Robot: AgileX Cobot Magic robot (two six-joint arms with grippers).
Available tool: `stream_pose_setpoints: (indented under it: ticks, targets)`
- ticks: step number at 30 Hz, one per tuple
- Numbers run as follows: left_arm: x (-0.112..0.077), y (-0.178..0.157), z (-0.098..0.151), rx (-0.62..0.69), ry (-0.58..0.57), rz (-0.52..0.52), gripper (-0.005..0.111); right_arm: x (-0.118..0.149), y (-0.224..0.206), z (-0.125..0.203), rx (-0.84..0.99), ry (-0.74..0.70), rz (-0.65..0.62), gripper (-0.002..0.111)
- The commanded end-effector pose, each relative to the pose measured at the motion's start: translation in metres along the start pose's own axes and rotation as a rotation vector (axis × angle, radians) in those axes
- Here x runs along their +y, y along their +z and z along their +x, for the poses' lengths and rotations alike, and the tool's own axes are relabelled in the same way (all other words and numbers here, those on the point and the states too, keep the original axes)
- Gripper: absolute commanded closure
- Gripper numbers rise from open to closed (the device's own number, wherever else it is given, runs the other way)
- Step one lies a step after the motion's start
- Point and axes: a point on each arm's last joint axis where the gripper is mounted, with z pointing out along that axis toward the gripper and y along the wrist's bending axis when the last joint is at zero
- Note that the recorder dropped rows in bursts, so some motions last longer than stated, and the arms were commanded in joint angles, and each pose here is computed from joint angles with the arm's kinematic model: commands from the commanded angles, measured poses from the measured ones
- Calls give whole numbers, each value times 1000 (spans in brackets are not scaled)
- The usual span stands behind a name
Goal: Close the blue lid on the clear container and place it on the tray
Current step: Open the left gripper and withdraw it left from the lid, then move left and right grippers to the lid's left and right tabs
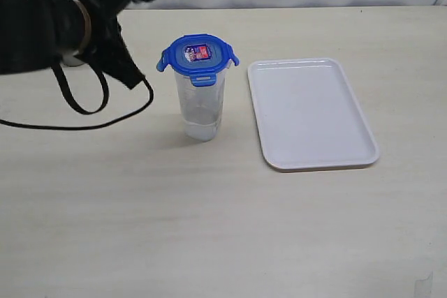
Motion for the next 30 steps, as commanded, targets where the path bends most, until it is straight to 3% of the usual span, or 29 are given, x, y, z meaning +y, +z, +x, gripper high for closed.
stream_pose_setpoints:
  ticks: [1,5,9,12,15,20,24,30]
  targets:
    - [24,-18,-14,-257,-192,109,107,0,0,0,-8,1,6,104]
    - [35,-27,-16,-470,-244,241,107,0,0,0,-8,1,6,104]
    - [43,-23,-1,-678,-273,403,107,0,0,0,-8,1,6,104]
    - [55,-13,22,-744,-351,406,107,0,0,0,-8,1,6,104]
    - [62,1,48,-745,-413,375,107,0,0,0,-8,1,6,104]
    - [54,20,72,-681,-360,421,107,0,0,0,-8,1,6,104]
    - [38,32,78,-684,-234,518,107,0,0,0,-8,1,6,104]
    - [28,44,81,-734,-213,561,107,-1,0,-1,-22,-38,17,104]
